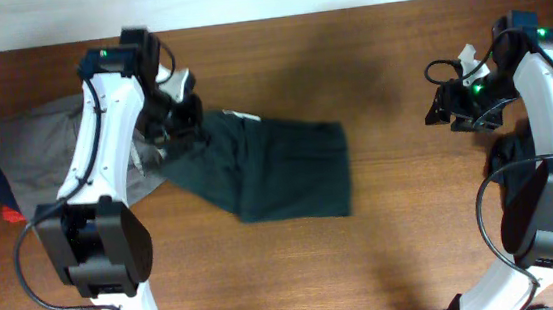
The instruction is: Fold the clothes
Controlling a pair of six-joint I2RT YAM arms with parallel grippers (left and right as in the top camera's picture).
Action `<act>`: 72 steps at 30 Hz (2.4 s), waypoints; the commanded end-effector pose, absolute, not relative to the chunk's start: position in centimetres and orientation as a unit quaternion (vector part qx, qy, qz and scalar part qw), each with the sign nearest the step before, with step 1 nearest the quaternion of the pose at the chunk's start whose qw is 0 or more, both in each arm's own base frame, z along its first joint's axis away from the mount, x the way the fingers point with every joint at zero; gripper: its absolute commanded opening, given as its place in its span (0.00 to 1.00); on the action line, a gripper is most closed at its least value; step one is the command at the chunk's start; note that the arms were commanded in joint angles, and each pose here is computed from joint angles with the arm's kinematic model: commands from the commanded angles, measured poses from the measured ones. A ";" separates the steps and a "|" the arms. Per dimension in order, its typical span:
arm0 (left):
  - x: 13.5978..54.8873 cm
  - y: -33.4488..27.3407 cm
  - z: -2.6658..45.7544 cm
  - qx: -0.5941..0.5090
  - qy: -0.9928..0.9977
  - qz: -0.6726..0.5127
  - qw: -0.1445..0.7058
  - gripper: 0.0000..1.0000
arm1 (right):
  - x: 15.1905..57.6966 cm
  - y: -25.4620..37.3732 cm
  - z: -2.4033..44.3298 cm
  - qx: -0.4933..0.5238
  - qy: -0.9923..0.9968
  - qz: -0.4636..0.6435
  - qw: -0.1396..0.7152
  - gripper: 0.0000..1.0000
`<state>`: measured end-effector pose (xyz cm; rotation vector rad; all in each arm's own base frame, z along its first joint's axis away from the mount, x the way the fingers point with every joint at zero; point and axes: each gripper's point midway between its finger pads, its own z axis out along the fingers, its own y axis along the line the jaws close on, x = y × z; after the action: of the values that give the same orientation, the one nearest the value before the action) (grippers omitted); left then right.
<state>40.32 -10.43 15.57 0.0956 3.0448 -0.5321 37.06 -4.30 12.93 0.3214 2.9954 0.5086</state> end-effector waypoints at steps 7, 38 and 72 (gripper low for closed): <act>38.4 -19.1 17.5 0.169 0.977 -0.114 0.056 0.01 | 37.5 -3.9 13.2 0.102 0.978 0.177 0.048 0.58; 43.6 -12.5 27.3 0.079 0.977 -0.012 0.198 0.64 | 35.2 12.8 14.5 -0.164 0.950 0.267 0.019 0.57; 44.9 -5.7 27.6 0.020 0.979 -0.037 0.198 0.65 | 35.5 28.2 9.0 0.028 0.952 0.300 0.052 0.04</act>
<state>45.32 -5.71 25.87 0.0120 2.7867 -0.0939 34.59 29.40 8.69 0.0732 2.9167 0.9363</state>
